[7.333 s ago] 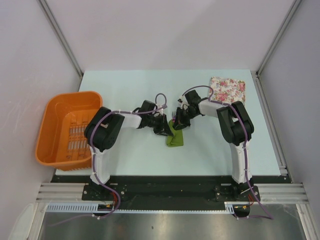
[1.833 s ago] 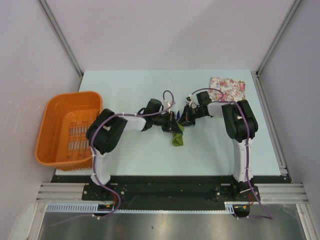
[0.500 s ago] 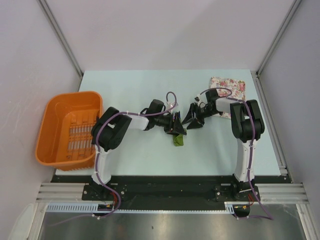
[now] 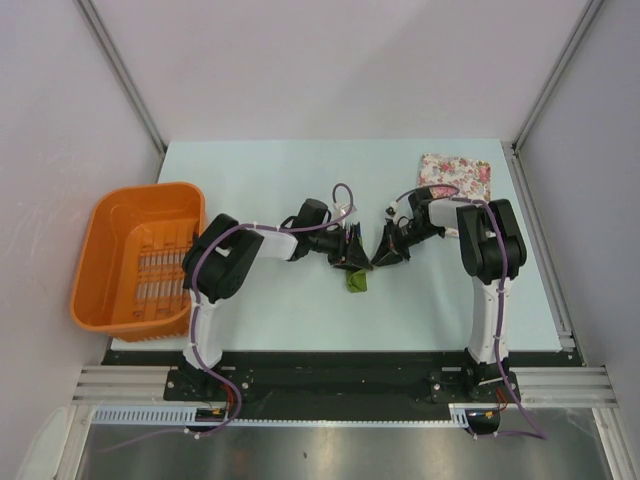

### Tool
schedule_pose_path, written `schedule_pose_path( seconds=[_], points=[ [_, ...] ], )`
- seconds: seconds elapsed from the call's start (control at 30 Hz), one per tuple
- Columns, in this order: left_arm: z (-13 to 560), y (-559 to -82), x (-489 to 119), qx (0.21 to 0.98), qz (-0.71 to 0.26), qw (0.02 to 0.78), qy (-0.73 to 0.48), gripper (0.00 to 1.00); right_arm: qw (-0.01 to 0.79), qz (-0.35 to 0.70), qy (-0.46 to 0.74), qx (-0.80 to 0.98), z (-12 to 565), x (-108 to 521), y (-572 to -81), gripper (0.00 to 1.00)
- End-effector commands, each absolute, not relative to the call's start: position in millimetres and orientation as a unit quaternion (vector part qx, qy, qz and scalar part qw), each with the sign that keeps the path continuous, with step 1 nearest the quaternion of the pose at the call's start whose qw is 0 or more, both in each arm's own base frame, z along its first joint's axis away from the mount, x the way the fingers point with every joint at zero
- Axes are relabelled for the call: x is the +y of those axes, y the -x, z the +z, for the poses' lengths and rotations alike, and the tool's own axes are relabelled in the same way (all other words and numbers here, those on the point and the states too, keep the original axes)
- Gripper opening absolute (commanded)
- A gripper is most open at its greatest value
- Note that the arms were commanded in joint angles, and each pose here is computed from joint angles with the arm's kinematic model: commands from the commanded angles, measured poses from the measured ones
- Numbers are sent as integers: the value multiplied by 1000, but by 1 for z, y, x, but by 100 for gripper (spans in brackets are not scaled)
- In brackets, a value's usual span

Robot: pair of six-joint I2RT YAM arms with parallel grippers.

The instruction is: Place the utensils on the paper napkin and roll it up

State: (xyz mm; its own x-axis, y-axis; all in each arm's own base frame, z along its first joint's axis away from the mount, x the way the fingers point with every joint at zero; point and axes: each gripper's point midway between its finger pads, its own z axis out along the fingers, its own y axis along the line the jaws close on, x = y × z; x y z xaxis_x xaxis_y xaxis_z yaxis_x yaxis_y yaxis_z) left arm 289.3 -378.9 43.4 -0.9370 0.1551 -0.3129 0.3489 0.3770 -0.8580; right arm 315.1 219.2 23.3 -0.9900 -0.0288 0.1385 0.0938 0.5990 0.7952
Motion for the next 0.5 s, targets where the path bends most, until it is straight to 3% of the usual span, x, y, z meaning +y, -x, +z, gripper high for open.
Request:
schedule_pose_path(
  seconds=[0.0, 0.17, 0.47],
  points=[
    [26, -295, -371, 847, -499, 116, -146, 60, 63, -452, 10, -890, 20, 220, -319, 0],
    [68, -289, -371, 825, -519, 137, -178, 57, 55, -437, 9, -898, 6, 218, -326, 0],
    [84, -266, -349, 823, -522, 133, -181, 49, 48, -421, 7, -906, -8, 214, -327, 0]
  ],
)
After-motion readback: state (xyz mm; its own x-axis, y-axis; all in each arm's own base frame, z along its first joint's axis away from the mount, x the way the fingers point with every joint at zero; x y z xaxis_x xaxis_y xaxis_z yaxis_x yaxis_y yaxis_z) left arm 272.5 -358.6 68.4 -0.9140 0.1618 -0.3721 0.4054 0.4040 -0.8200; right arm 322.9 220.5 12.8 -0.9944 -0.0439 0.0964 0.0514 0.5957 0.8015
